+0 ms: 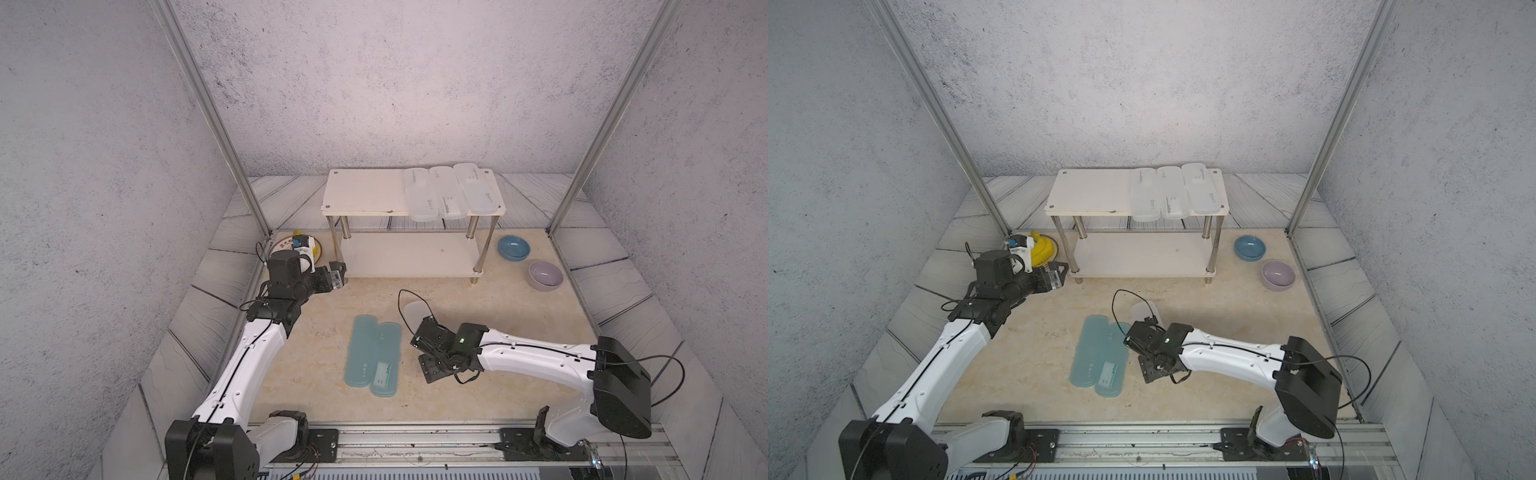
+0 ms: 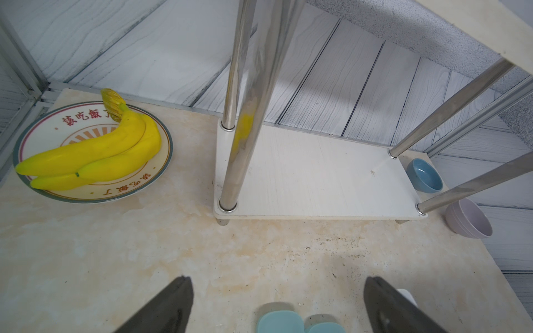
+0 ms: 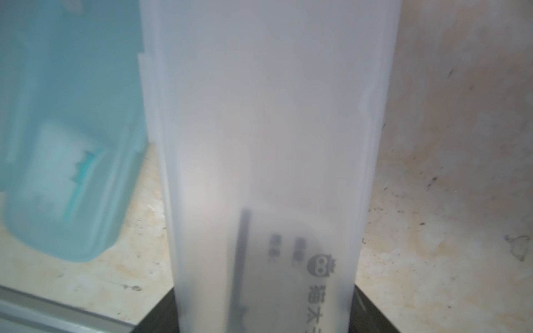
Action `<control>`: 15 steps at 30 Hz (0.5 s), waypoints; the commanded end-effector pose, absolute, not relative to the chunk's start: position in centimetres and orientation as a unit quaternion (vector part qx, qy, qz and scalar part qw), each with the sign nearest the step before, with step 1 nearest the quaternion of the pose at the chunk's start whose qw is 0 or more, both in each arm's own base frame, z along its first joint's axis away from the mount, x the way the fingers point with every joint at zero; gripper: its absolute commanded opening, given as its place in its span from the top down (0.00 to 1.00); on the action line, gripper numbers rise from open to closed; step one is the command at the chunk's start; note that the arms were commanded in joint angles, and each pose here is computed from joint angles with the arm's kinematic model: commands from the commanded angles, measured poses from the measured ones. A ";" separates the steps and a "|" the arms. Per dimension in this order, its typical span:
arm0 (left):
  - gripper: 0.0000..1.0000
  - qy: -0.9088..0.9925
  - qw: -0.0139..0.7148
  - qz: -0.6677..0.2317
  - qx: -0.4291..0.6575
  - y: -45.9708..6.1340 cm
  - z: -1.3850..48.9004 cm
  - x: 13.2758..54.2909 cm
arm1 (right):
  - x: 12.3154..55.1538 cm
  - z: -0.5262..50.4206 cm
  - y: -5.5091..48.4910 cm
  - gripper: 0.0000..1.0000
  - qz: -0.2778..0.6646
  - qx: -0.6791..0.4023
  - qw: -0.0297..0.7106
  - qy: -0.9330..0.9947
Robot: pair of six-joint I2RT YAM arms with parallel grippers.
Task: Place the pencil cases on the shelf according to color
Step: Pick up the pencil case from the center of the board.
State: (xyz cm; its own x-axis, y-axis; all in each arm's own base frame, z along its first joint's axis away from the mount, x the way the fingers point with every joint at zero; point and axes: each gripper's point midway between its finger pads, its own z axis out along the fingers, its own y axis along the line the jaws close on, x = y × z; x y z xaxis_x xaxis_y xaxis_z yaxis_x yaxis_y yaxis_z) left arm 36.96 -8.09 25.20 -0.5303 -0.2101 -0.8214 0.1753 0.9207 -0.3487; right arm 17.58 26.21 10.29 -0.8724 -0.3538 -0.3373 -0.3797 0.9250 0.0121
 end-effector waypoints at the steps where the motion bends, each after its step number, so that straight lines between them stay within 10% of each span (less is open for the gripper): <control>1: 0.01 0.839 0.502 -0.207 -0.009 -8.2 27.1 37.4 | 19.1 15.1 26.0 0.50 0.026 -0.206 0.222 0.953; 15: 0.01 0.810 0.539 -0.228 -0.015 -8.6 31.8 39.7 | 27.7 33.0 31.3 0.49 0.138 -0.192 0.420 0.876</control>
